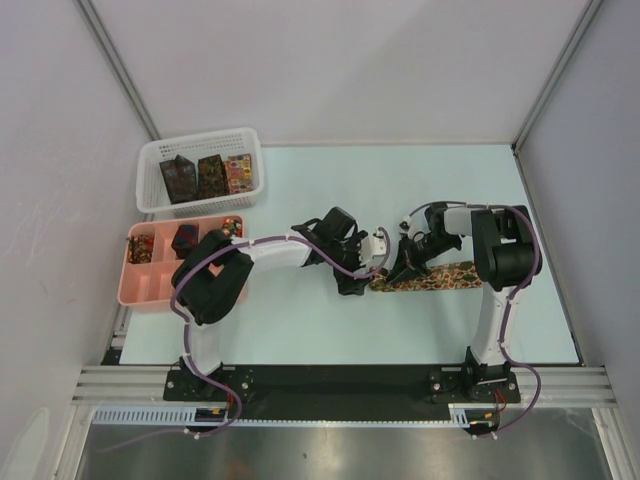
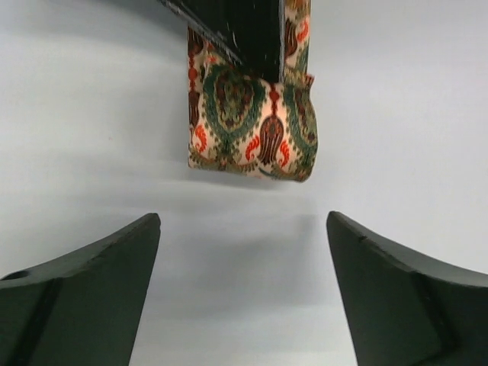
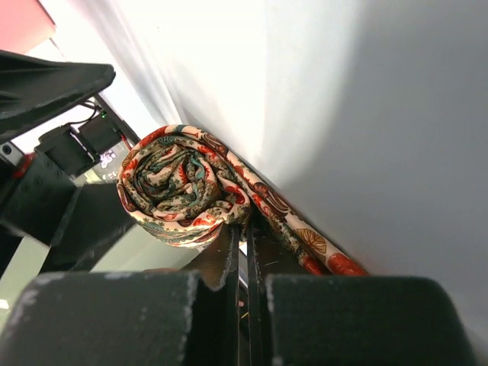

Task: Roll the ties
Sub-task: Roll the tie at the center of the board.

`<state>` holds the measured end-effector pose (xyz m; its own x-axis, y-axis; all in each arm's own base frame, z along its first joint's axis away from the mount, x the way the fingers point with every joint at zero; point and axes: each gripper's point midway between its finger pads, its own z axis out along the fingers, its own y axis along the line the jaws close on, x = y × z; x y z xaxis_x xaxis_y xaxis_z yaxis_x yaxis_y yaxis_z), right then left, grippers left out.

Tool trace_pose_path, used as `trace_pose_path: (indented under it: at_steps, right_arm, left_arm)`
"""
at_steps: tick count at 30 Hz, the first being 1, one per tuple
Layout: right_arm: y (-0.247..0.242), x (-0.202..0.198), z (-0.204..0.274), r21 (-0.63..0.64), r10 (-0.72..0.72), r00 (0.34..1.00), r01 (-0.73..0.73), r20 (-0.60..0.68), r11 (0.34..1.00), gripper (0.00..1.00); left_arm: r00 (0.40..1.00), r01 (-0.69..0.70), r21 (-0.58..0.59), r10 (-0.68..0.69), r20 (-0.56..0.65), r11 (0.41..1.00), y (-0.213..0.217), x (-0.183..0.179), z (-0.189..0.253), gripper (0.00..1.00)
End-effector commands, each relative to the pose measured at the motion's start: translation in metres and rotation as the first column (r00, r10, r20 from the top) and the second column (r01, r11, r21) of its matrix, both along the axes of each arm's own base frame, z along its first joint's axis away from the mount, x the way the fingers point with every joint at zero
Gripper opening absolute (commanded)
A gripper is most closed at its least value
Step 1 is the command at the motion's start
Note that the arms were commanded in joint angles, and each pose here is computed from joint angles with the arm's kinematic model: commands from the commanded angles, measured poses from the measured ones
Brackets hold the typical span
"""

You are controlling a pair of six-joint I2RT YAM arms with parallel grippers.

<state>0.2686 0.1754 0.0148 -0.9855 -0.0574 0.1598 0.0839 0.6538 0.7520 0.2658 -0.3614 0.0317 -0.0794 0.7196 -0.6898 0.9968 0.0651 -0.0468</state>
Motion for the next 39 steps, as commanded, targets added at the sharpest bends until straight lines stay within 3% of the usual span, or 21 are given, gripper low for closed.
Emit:
trace_pose_path:
  at_steps: [1, 9, 18, 21, 22, 26, 31, 35, 39]
  right_arm:
    - [-0.015, -0.001, -0.041, -0.155, 0.053, 0.998, -0.048, 0.027, 0.987, 0.0]
    - [0.006, 0.001, -0.046, -0.112, 0.074, 0.997, -0.071, 0.023, 0.991, 0.0]
    - [0.032, 0.002, -0.04, -0.056, 0.116, 0.993, -0.114, 0.031, 0.992, 0.0]
    - [0.038, 0.002, -0.035, -0.034, 0.117, 0.993, -0.116, 0.031, 0.993, 0.0]
    - [0.04, 0.001, -0.034, -0.022, 0.117, 0.993, -0.116, 0.028, 0.993, 0.0]
    - [0.041, 0.009, -0.011, 0.027, 0.131, 0.989, -0.133, 0.068, 0.991, 0.02]
    - [0.021, 0.026, 0.033, 0.083, 0.095, 0.987, -0.107, 0.13, 0.991, 0.34]
    - [-0.009, 0.044, 0.034, 0.036, 0.048, 0.987, -0.054, 0.153, 0.998, 0.35]
    - [-0.031, 0.039, 0.002, -0.101, 0.068, 0.991, -0.057, 0.116, 0.993, 0.34]
  left_arm:
    - [0.998, 0.055, -0.182, -0.056, 0.004, 0.982, -0.028, -0.004, 0.04, 0.98]
    - [0.99, 0.111, -0.127, -0.098, 0.105, 0.986, -0.041, 0.0, 0.019, 0.98]
    - [0.975, 0.102, -0.011, -0.098, 0.2, 0.995, -0.036, 0.02, 0.001, 0.88]
    - [0.975, 0.111, 0.034, -0.116, 0.19, 0.993, -0.027, 0.017, -0.007, 0.78]
    - [0.975, 0.117, 0.045, -0.123, 0.185, 0.992, -0.026, 0.016, -0.007, 0.68]
    - [0.983, 0.133, 0.101, -0.144, 0.116, 0.986, -0.008, 0.002, -0.017, 0.48]
    - [0.993, 0.102, 0.134, -0.11, 0.05, 0.986, 0.012, -0.005, -0.028, 0.24]
    - [0.996, 0.076, 0.143, -0.082, 0.035, 0.987, 0.02, -0.002, -0.031, 0.16]
    - [0.999, 0.043, 0.133, -0.045, 0.014, 0.99, 0.019, 0.005, -0.027, 0.14]
